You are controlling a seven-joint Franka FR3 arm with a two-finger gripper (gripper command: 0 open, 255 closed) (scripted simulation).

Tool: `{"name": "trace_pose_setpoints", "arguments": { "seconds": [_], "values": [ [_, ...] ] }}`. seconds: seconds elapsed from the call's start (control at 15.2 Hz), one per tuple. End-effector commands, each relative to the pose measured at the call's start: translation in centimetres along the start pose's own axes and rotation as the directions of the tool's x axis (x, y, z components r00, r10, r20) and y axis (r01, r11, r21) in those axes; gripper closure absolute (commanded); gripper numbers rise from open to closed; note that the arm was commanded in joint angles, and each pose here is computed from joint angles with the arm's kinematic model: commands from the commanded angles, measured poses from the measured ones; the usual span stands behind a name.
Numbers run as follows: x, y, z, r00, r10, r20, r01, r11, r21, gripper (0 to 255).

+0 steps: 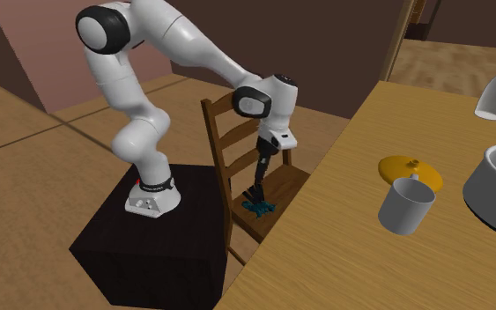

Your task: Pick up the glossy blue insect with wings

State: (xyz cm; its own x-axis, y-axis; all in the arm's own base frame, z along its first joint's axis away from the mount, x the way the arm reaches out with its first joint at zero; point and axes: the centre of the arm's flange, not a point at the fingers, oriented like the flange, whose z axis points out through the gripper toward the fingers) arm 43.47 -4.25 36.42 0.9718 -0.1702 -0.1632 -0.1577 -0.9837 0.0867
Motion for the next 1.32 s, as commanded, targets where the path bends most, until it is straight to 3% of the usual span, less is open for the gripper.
{"name": "trace_pose_setpoints", "arguments": {
  "seconds": [0.0, 0.13, 0.79, 0.86, 1.25],
  "values": [
    [1.4, 0.5, 2.4, 0.999, 0.035, 0.027, -0.035, 0.999, -0.015, 0],
    [2.7, 1.0, 4.9, 0.996, 0.069, 0.053, -0.068, 0.997, -0.03, 0],
    [3.4, 0.7, 9.0, 0.996, 0.072, 0.055, -0.07, 0.997, -0.031, 0],
    [3.4, 0.7, 8.9, 0.996, 0.072, 0.055, -0.07, 0.997, -0.031, 255],
    [3.4, 0.6, 8.9, 0.996, 0.072, 0.055, -0.07, 0.997, -0.031, 255]
  ]
}}
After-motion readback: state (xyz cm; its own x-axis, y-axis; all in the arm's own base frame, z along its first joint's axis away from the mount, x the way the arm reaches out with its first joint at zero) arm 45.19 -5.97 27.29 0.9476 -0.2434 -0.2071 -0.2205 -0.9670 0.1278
